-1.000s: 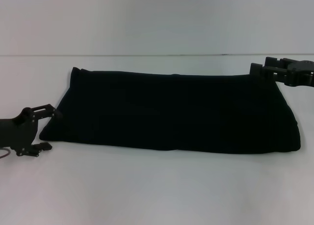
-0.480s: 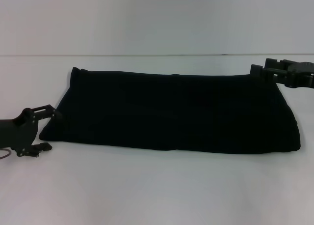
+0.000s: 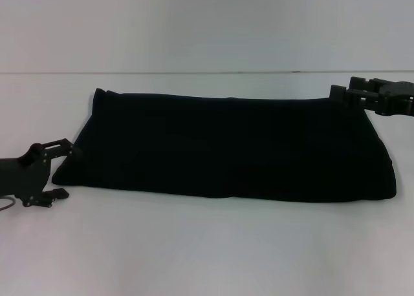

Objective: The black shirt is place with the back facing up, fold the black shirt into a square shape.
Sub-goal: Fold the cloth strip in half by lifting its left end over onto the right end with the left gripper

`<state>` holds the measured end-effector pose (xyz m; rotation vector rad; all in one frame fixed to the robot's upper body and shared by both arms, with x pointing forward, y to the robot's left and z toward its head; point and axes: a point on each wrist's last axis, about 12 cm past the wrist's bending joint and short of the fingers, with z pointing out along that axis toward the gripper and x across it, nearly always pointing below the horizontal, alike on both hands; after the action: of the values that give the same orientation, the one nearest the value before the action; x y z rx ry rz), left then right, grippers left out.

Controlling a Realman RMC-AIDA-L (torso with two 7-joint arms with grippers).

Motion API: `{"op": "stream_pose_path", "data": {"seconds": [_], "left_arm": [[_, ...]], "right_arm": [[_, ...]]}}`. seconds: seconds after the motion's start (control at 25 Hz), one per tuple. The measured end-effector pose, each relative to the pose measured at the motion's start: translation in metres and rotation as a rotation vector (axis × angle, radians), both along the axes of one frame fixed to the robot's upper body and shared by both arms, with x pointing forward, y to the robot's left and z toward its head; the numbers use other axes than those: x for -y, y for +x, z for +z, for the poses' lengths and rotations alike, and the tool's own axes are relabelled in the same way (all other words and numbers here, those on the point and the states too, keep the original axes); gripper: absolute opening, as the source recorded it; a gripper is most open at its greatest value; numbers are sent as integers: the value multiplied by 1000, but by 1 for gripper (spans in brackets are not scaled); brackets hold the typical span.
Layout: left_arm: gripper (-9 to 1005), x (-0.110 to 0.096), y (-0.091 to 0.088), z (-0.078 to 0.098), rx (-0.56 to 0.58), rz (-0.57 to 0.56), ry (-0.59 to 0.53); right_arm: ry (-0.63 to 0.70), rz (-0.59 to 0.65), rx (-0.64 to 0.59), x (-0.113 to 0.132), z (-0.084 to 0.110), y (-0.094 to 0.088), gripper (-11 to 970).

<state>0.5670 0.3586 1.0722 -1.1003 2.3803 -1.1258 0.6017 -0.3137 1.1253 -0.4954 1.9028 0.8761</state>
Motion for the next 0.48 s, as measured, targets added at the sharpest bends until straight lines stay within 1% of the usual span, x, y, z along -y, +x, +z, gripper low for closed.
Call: {"op": "stream_pose_path", "data": {"seconds": [0.48], "left_arm": [[948,-1,2,0,5,8,9]], "right_arm": [[-4,1,5,0,0,1,808]]}}
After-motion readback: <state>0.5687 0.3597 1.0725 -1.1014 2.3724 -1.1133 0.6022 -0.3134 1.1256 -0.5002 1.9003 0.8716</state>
